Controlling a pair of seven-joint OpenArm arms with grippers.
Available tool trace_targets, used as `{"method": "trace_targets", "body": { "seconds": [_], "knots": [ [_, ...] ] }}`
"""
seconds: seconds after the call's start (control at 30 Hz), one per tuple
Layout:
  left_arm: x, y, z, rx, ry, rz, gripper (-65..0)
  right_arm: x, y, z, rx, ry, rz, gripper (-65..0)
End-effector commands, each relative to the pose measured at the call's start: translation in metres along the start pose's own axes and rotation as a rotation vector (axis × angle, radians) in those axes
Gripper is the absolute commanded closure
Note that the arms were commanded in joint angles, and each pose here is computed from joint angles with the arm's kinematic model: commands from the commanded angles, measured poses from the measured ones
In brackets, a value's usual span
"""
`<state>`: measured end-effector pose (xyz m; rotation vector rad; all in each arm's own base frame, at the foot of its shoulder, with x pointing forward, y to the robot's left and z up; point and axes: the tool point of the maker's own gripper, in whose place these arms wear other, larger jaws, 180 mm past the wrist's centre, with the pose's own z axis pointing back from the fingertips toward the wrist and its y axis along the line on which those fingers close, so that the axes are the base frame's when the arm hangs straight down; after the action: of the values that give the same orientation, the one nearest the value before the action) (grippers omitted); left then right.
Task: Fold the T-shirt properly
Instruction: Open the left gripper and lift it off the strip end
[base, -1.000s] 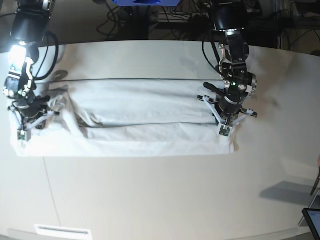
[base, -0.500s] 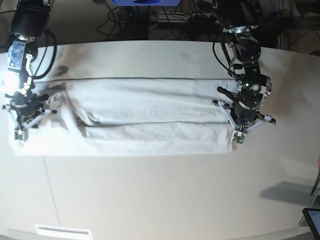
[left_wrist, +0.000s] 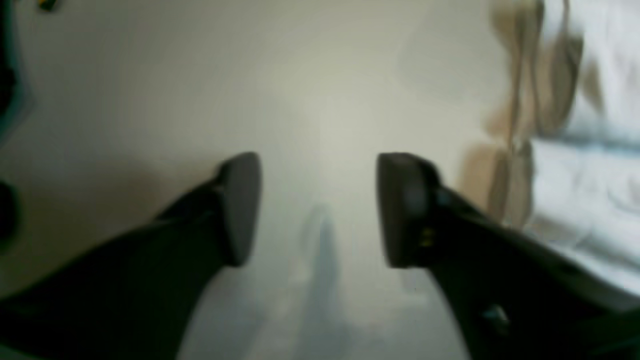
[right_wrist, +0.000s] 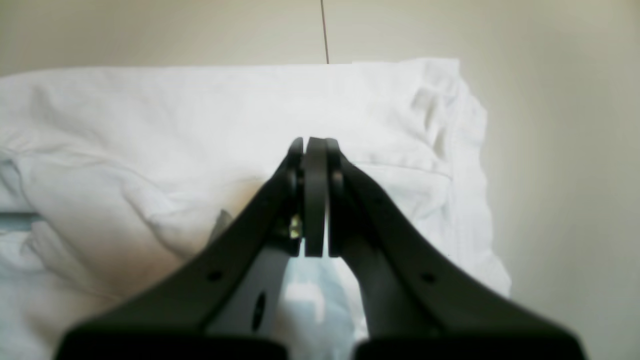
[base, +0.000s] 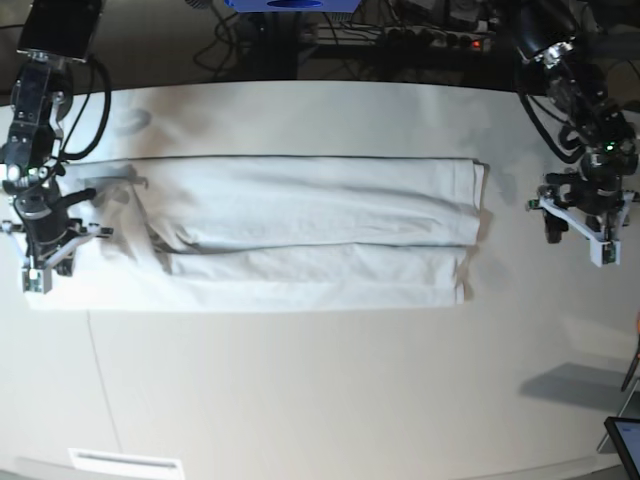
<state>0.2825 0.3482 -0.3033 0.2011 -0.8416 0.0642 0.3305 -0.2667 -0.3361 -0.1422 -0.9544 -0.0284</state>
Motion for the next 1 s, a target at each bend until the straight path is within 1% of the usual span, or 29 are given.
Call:
{"method": "trace_targets", "body": {
  "seconds": [0.0, 0.07, 0.13, 0.2, 0.27, 0.3, 0.37, 0.43, 0.53, 0.63, 0.8, 0.97],
  "knots": [
    [0.016, 0.002, 0.007, -0.034, -0.058, -0.001, -44.8, 0.018, -0.006, 0.003, -0.013, -0.057, 0.005, 0.0],
    [0.016, -0.001, 0.008, -0.092, -0.071, 0.034, -52.1, 0.011, -0.006, 0.004, -0.013, -0.042, 0.007, 0.0],
    [0.012, 0.0, 0.003, -0.14, -0.061, 0.075, -58.4, 0.008, -0.004, 0.005, -0.009, -0.039, 0.009, 0.0],
    [-0.001, 0.0, -0.006, -0.177, -0.03, 0.141, -61.1, 0.009, -0.002, 0.009, -0.005, -0.045, 0.013, 0.0],
    [-0.009, -0.003, -0.016, -0.212, -0.009, 0.202, -61.5, 0.009, 0.005, 0.014, 0.005, -0.055, 0.004, 0.0],
    [-0.013, -0.007, -0.02, -0.238, -0.001, 0.209, -61.6, 0.011, 0.007, 0.017, 0.006, -0.063, 0.007, 0.0],
    [-0.019, -0.023, -0.027, -0.308, 0.017, 0.165, -61.8, 0.014, 0.01, 0.02, 0.01, -0.076, 0.005, 0.0],
    [-0.019, -0.036, -0.028, -0.357, 0.014, 0.115, -62.1, 0.011, 0.012, 0.021, 0.014, -0.07, 0.004, 0.0],
    [-0.017, -0.041, -0.027, -0.383, 0.004, 0.082, -62.1, 0.008, 0.014, 0.021, 0.018, -0.063, 0.007, 0.0],
    [-0.017, -0.047, -0.024, -0.422, -0.007, 0.027, -62.1, 0.006, 0.014, 0.021, 0.018, -0.059, 0.006, 0.0],
    [-0.018, -0.048, -0.025, -0.425, -0.009, 0.036, -62.1, 0.001, 0.014, 0.022, 0.02, -0.048, 0.008, 0.0],
    [-0.022, -0.059, -0.026, -0.445, -0.013, 0.069, -62.1, -0.001, 0.014, 0.022, 0.02, -0.044, 0.008, 0.0]
  ]
}}
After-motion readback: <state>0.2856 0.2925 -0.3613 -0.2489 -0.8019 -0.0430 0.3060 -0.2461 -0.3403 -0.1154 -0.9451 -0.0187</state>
